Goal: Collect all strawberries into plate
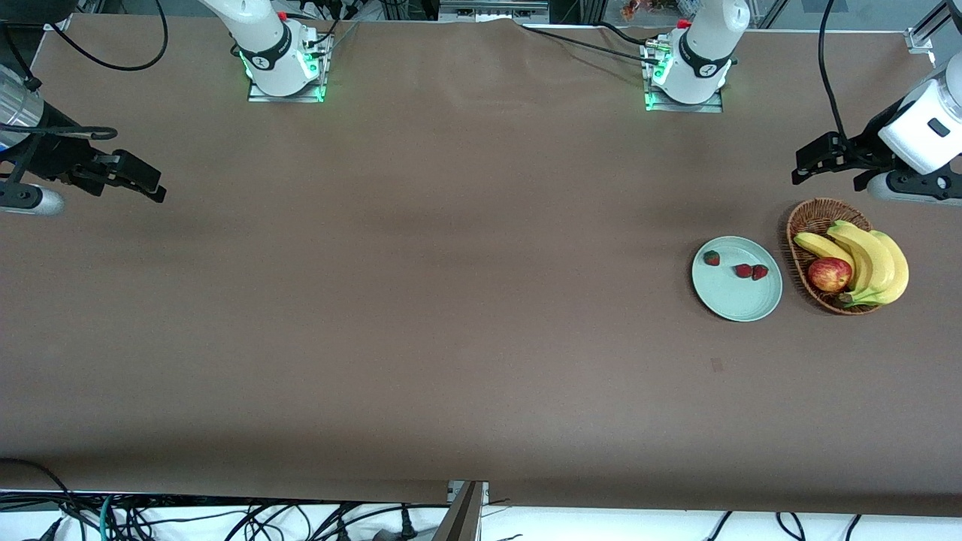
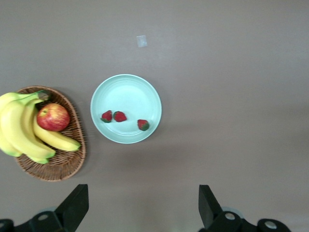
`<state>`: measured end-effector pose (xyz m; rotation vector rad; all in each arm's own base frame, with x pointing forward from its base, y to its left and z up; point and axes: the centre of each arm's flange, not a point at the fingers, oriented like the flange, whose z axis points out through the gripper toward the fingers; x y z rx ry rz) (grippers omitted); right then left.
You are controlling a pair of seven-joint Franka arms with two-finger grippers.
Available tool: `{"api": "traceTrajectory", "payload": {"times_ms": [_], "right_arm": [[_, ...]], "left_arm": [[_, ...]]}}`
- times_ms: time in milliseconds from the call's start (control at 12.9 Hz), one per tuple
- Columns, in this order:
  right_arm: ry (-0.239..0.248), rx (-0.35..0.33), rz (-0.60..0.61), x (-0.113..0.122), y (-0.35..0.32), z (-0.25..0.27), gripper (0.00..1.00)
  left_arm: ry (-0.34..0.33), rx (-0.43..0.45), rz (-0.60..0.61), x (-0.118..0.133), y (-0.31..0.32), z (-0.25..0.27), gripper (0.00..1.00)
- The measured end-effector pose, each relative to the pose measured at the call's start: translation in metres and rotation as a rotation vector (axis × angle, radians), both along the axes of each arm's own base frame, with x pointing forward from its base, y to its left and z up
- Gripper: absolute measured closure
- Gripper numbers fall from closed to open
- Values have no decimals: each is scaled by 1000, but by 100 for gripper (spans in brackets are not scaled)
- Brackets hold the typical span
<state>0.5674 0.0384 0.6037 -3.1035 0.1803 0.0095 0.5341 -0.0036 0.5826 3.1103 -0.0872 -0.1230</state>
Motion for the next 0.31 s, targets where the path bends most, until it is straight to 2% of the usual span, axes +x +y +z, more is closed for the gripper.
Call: {"api": "traceTrajectory", "payload": {"times_ms": [310], "right_arm": [[-1,0,-1,0,0,0,0]], "left_arm": [[2,36,-14,0,1,0,0]]}}
